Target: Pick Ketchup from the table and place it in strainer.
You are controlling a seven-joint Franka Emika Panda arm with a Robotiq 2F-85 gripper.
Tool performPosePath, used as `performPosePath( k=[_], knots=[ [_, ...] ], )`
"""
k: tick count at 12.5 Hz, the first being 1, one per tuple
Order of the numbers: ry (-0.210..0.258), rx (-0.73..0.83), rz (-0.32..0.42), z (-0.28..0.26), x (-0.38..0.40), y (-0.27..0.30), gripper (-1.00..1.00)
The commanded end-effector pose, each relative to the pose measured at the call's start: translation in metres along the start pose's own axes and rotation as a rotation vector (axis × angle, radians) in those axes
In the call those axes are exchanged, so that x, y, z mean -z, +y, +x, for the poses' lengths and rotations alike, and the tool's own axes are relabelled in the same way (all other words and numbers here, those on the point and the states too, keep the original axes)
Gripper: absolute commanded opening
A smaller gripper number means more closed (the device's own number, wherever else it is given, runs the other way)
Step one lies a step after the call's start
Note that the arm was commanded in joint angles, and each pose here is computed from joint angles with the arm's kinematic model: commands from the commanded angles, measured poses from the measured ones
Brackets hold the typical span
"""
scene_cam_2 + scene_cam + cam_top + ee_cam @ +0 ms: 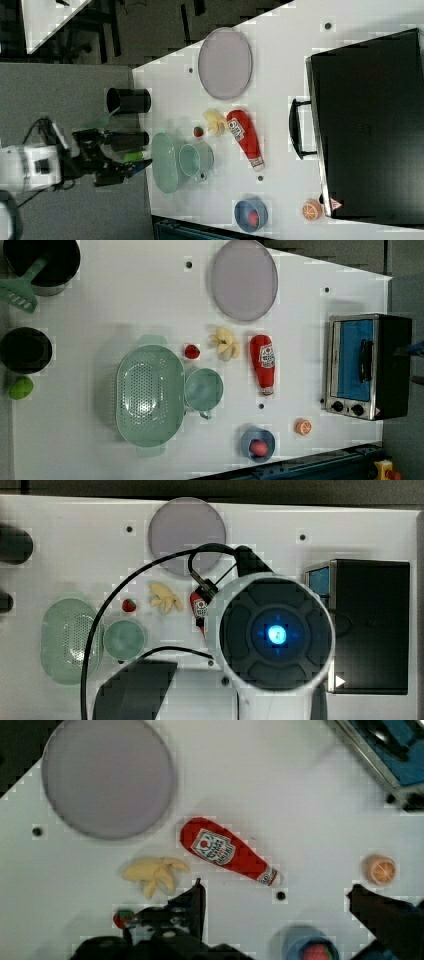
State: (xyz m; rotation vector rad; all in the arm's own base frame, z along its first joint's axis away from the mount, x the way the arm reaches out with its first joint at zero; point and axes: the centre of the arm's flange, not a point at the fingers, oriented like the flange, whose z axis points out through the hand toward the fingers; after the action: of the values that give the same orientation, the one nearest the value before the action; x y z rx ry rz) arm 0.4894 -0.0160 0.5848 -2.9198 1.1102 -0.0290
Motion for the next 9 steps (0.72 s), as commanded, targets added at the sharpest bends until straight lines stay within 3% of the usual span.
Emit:
performPosePath(
  k=[1, 5, 9],
  knots=[
    [-0.121, 0.306, -0.069, 0.001, -0.096, -0.016, 1.0],
    [-0.131, 0.661, -0.047, -0.004, -0.166, -0.029, 1.0],
    [-0.101, 0.907, -0.016, -0.009, -0.231, -0.028, 1.0]
  ],
)
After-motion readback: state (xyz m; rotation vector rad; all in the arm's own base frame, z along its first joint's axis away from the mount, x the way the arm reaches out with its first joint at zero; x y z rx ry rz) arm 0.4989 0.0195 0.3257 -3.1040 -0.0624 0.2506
